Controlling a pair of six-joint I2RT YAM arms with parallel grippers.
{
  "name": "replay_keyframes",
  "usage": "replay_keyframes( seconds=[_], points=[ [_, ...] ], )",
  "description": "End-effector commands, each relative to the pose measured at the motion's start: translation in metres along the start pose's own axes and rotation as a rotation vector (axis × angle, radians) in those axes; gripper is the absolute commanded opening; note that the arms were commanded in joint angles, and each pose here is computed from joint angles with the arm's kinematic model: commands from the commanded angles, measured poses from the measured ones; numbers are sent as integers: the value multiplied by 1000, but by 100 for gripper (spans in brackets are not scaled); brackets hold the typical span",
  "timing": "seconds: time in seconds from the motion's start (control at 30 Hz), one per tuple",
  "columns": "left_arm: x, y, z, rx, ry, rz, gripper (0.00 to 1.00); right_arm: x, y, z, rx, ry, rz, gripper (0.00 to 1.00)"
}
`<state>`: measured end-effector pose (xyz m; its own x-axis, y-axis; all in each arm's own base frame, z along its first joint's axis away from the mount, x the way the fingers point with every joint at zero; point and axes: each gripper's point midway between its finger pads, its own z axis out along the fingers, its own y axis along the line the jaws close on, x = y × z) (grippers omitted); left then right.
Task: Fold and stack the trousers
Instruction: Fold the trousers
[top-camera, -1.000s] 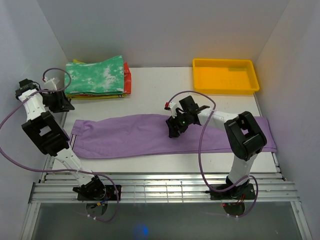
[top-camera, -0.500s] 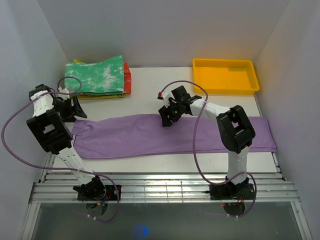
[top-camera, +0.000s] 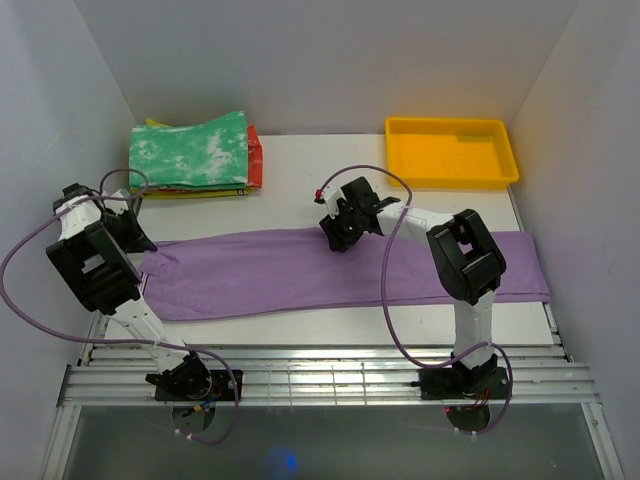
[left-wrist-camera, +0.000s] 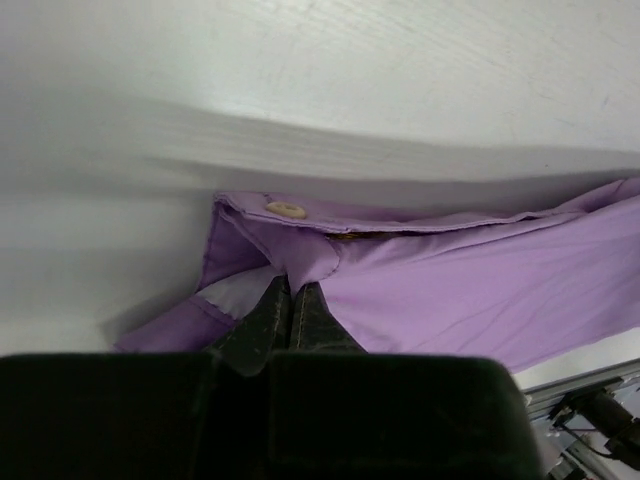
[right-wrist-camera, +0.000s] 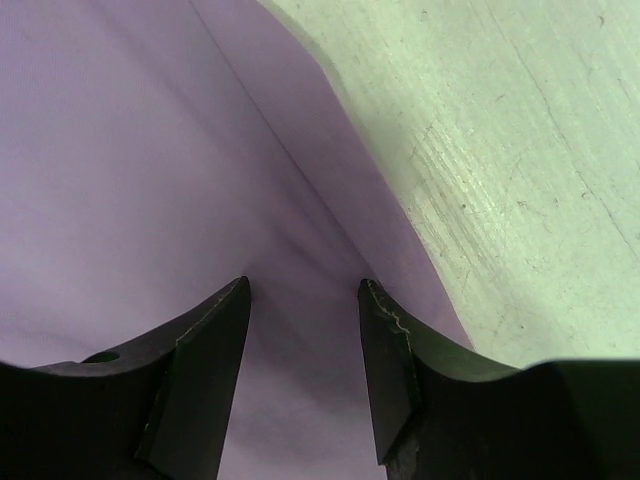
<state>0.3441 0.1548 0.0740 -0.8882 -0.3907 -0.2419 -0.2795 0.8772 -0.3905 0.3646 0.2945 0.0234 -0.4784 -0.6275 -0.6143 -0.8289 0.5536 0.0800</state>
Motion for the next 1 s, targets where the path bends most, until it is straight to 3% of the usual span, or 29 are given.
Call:
replay_keyframes(
  seconds=[0.0, 0.1, 0.13, 0.17, 0.23, 0.33, 0.43, 0.53, 0.6, 0.77, 0.97],
  points=[
    [-24, 41, -36, -194, -190, 18, 0, 85, -1, 4, 30, 264, 68, 54],
    [-11, 42, -23, -170, -158, 55, 0, 87, 2, 2, 20, 269, 66, 54],
    [-6, 40, -19, -152, -136, 62, 4, 86, 4, 1, 11, 267, 66, 54],
    [-4, 38, -19, -136, -128, 92, 25, 84, 9, 0, -18, 258, 69, 55],
    [-5, 23, -26, -70, -133, 140, 55, 76, 16, -3, -59, 237, 63, 57],
    [-21, -9, -56, 41, -216, 337, 76, 52, 23, -10, -110, 176, 34, 62],
    [-46, -51, -105, 117, -359, 577, 87, 31, 29, -19, -151, 129, -6, 68],
    [-51, -91, -110, 194, -376, 779, 88, 9, 33, -30, -182, 74, -38, 75],
    [-47, -114, -81, 204, -309, 875, 87, 1, 38, -36, -204, 50, -48, 81],
    [-44, -131, -23, 277, -231, 942, 81, -11, 45, -49, -227, 10, -50, 98],
    [-31, -120, 21, 408, -64, 994, 76, -18, 48, -60, -233, -12, -64, 90]
  ],
)
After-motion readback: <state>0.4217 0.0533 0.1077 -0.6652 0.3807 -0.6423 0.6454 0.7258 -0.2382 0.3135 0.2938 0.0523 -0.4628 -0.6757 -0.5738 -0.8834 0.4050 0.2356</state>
